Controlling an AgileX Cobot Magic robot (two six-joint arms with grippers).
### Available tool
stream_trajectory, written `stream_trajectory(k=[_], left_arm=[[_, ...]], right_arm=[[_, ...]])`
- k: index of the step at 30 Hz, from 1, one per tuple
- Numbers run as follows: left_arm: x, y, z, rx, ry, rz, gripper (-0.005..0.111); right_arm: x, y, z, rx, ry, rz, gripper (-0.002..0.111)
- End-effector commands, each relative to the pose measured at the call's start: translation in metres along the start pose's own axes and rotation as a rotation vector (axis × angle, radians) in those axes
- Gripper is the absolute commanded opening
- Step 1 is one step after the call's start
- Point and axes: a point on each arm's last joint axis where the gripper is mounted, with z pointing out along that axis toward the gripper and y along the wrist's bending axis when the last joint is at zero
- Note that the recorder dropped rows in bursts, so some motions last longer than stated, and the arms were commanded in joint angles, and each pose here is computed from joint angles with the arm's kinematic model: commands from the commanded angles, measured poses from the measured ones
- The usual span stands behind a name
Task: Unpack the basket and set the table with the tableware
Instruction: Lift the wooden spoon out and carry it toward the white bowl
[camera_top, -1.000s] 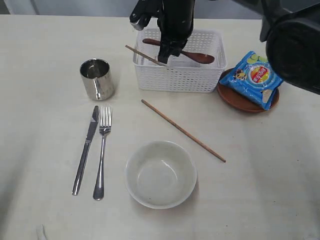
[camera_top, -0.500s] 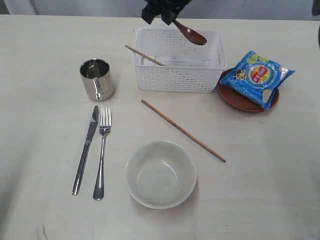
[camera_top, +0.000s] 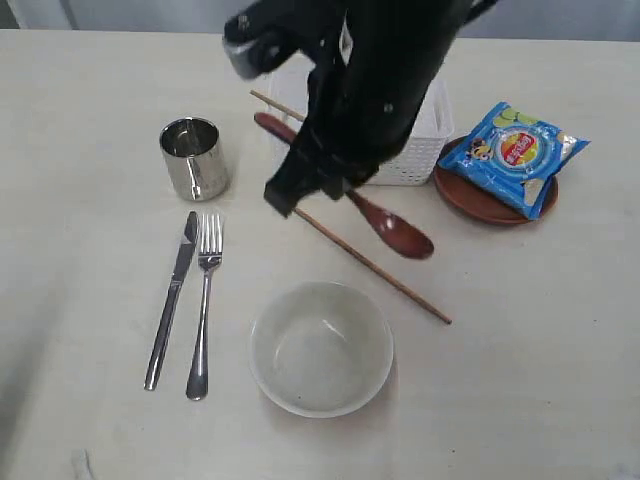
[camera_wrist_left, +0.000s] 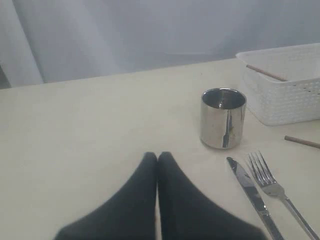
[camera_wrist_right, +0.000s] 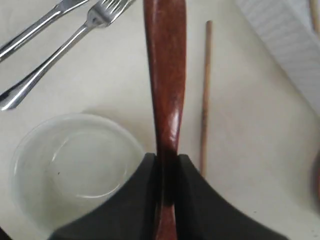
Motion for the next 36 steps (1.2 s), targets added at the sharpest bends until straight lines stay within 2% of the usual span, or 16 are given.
stream_trajectory(k=[1,5,9,18,36], left_arm=[[0.0,0.0,0.0,0.0,-0.009,-0.006,0.0],[0.0,0.0,0.0,0.0,-0.009,-0.006,0.0],[0.0,0.0,0.0,0.0,-0.009,-0.006,0.0],[0.0,0.0,0.0,0.0,-0.009,-0.006,0.0],[0.0,0.0,0.0,0.0,-0.009,-0.006,0.0]], right_arm=[[0.019,0.033,0.022,-0.031,-0.033,-0.069,-0.001],[0.015,0.05,0.038,-0.094,-0.141,-0.055,-0.001],[0.014,0.052,0.049,-0.104,-0.198,-0.051,-0.001],[0.031,0.052,0.069,-0.092,-0.232,-0.089,-0.001],[0.028,0.051,0.069,-0.089,-0.263,-0.068,-0.001]])
